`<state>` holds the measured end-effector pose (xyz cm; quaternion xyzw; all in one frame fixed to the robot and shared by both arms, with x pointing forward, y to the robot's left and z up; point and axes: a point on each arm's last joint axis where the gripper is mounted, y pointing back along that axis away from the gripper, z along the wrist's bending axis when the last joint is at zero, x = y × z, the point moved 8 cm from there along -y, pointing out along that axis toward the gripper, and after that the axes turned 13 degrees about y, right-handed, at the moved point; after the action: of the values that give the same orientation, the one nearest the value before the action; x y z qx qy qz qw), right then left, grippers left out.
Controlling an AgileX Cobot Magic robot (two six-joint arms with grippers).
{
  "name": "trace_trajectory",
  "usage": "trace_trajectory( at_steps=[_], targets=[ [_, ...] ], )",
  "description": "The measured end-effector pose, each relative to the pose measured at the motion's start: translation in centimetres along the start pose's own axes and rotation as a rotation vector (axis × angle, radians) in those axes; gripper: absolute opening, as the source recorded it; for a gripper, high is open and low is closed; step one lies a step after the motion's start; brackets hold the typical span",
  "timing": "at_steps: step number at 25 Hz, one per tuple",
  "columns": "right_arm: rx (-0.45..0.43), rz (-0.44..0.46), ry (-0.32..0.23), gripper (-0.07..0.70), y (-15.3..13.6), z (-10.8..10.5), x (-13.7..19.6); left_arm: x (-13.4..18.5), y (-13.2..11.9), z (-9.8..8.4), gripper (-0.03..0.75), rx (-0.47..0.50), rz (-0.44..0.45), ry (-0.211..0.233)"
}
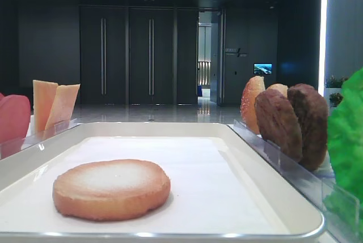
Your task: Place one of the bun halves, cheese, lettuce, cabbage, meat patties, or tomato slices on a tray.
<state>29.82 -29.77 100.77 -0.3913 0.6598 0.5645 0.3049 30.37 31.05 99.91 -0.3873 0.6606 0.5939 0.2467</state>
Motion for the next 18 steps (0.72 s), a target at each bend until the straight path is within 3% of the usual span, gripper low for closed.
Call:
trace_trajectory(
  at_steps=[6, 12, 18],
  targets=[
    [0.000, 0.000, 0.000, 0.465, 0.0, 0.0, 0.0, -0.1, 0.4, 1.8, 0.643, -0.067, -0.107, 0.136],
    [0.000, 0.000, 0.000, 0.465, 0.0, 0.0, 0.0, -0.2, 0.5, 2.0, 0.643, -0.088, -0.117, 0.160],
    [0.000, 0.000, 0.000, 0.465, 0.0, 0.0, 0.0, -0.2, 0.7, 2.6, 0.643, -0.167, -0.145, 0.212]
  ],
)
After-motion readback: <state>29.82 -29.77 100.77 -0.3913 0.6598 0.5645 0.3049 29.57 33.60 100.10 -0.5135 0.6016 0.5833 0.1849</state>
